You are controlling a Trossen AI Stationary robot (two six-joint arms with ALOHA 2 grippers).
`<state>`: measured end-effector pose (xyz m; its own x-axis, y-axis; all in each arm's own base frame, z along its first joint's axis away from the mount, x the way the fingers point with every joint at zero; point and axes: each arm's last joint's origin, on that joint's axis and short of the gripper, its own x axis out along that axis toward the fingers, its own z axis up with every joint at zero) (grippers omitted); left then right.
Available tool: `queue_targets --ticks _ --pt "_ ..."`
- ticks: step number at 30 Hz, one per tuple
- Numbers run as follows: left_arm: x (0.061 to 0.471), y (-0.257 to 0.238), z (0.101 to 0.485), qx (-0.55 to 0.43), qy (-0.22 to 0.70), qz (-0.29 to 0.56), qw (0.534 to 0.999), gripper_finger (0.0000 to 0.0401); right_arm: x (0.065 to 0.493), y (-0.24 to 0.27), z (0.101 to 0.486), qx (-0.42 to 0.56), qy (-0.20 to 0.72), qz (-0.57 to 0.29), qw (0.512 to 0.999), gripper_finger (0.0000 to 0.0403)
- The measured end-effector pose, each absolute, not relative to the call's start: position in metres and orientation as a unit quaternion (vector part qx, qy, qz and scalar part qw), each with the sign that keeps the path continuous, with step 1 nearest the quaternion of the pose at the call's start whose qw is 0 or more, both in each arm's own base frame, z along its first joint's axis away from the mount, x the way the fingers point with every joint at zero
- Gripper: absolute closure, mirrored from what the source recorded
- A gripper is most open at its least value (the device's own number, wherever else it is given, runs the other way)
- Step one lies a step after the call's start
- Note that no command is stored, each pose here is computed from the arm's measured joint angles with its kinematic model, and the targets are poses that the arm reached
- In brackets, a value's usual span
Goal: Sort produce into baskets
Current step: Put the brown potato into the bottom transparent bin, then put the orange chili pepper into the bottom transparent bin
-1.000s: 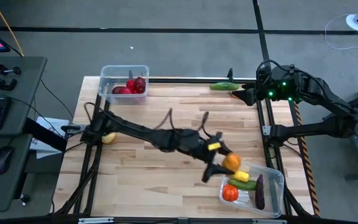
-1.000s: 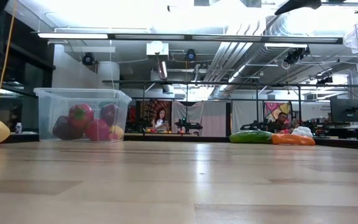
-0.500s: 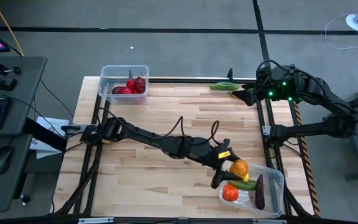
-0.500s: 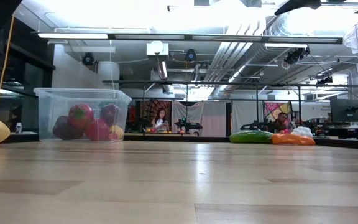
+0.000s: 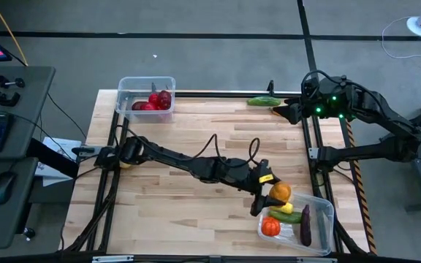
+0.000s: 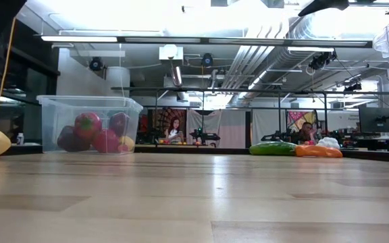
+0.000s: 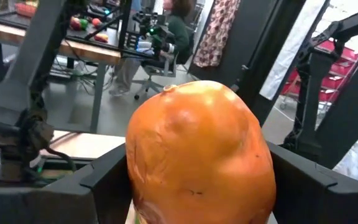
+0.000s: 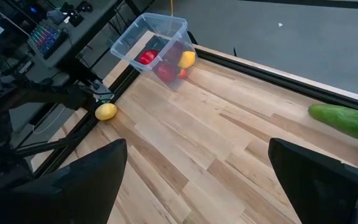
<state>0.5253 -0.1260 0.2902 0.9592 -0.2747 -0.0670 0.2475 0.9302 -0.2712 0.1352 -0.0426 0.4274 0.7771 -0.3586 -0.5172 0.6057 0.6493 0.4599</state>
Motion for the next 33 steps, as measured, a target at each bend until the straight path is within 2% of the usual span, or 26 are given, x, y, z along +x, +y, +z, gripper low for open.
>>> queue_targets --ticks 6,18,23,27,30,33 --pt "0.528 -0.124 0.283 -0.098 0.055 -0.136 0.984 0.0108 0.135 -0.043 0.428 0.319 0.193 -0.272 0.887 0.0020" --pt "0.535 -0.134 0.258 -0.059 0.064 -0.145 0.986 0.0034 0.135 -0.043 0.428 0.317 0.189 -0.280 0.886 0.0020" --pt "0.532 -0.123 0.265 -0.056 0.088 -0.136 0.985 0.0026 0.135 -0.043 0.428 0.317 0.190 -0.280 0.886 0.0020" --pt "0.514 -0.099 0.293 -0.028 0.156 -0.122 0.980 0.0026 0.135 -0.043 0.428 0.315 0.190 -0.280 0.886 0.0020" --pt "0.491 -0.078 0.306 0.008 0.255 -0.109 0.961 0.0026 0.135 -0.043 0.428 0.315 0.191 -0.281 0.886 0.0020" --pt "0.463 -0.059 0.307 0.037 0.379 -0.099 0.919 0.0026 0.135 -0.043 0.428 0.315 0.190 -0.281 0.886 0.0020"
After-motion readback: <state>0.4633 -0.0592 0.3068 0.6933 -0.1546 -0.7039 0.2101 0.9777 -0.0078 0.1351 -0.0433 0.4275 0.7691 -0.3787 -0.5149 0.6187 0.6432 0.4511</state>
